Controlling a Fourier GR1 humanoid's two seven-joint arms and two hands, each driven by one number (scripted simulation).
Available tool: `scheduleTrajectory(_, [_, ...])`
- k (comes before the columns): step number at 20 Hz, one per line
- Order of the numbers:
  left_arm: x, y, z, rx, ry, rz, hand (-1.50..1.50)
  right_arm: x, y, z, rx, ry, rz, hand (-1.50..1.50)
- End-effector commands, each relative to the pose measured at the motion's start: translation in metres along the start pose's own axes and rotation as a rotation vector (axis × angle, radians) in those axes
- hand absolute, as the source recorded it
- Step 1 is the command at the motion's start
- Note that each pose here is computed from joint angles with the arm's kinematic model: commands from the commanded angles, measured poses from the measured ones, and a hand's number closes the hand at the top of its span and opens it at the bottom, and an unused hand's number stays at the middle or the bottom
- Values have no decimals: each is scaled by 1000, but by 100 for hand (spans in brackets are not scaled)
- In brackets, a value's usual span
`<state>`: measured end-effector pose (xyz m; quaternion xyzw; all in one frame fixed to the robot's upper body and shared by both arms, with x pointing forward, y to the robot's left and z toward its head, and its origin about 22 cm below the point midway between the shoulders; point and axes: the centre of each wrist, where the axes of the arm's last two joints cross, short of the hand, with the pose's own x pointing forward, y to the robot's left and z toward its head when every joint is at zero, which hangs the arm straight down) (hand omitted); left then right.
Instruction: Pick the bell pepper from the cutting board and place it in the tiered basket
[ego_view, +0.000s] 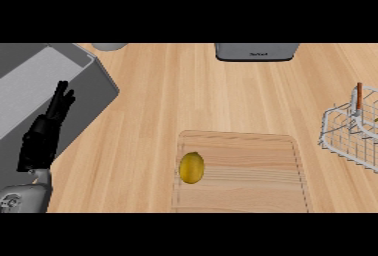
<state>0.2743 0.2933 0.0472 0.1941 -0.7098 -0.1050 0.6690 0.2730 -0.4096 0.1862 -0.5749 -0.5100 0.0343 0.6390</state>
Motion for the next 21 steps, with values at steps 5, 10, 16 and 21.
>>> scheduleTrajectory(5, [-12, 6, 5, 8, 75, -11, 0, -3, -67, 23, -147, 63, -78, -150])
scheduleTrajectory(10, [-26, 11, 10, 29, 85, -27, 0, -44, -116, 31, -101, 167, -207, -150])
scheduleTrajectory(16, [-19, 2, 5, 11, 90, -6, 0, -104, -160, 73, -73, 172, -217, -150])
scheduleTrajectory(21, [-31, 21, 8, 20, 96, -2, 0, -160, -190, 103, -108, 124, -324, -150])
